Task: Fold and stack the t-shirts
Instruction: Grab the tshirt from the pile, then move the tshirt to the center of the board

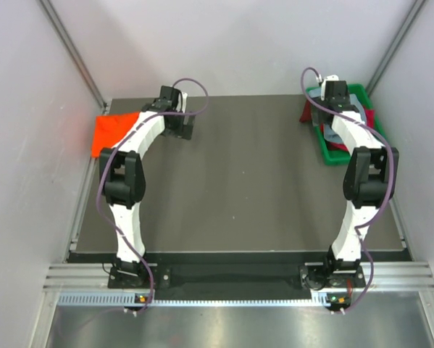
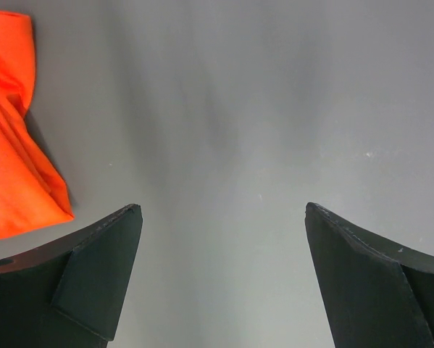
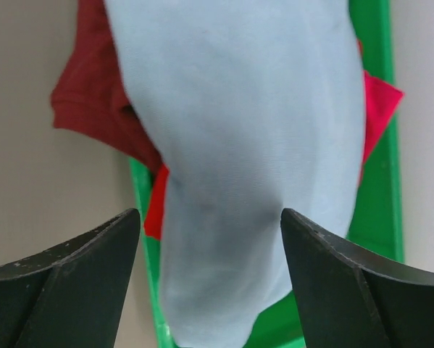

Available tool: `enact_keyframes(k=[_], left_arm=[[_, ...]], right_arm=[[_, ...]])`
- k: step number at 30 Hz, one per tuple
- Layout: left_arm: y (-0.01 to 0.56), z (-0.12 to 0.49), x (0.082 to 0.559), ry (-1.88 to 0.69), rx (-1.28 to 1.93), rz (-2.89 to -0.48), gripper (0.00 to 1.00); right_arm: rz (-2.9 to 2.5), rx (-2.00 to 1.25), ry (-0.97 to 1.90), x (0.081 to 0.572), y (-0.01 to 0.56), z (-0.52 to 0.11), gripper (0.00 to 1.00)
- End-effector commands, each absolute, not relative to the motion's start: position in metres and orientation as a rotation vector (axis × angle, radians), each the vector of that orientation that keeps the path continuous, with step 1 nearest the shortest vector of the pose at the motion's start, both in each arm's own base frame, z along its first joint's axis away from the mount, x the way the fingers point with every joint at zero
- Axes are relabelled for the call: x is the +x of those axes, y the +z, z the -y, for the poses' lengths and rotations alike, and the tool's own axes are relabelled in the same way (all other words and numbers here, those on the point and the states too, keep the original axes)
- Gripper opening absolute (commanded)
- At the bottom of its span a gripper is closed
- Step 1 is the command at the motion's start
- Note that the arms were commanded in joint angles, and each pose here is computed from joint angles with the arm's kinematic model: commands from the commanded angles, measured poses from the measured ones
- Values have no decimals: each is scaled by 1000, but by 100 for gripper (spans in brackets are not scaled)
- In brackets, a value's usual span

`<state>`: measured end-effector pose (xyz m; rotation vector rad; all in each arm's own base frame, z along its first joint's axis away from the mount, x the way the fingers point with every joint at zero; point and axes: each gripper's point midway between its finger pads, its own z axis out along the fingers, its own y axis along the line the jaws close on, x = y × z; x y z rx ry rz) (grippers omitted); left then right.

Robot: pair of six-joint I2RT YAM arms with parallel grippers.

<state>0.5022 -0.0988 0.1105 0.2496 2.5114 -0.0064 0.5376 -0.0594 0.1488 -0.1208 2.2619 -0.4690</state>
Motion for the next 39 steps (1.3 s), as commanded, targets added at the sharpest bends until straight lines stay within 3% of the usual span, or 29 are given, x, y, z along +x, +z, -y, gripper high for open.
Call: enact_keyframes(k=[1,4,5,11,20,26,30,34,39], left_arm=[[130,101,516,61,279,-2443,99],[146,107,519,124,309,-2392,99],[150,107,520,143,308,-2376,99],[144,104,519,166,251,-2398,99],[140,107,507,139,219,-2427,99],[136,79,491,293,192,-2452,99],[158,79,482,225,176,-2413,99],[188,70,484,225,127,-2334,99],[209,47,486,215,76,-2304,99]], right_arm=[[-2241,-124,-357,541,156,43,78],[-2215,-106,-352,536,169,43,60],[-2202,-101,-348,535,175,42,46],[-2106,-93,-403,528,217,50,0],[-1963,-142,-283,502,304,28,0],[-1844,-325,-19,478,356,-49,0],[-1757,-527,198,442,383,-122,0],[-1663,-712,344,401,398,-185,0],[-1796,-605,321,407,355,-163,0]])
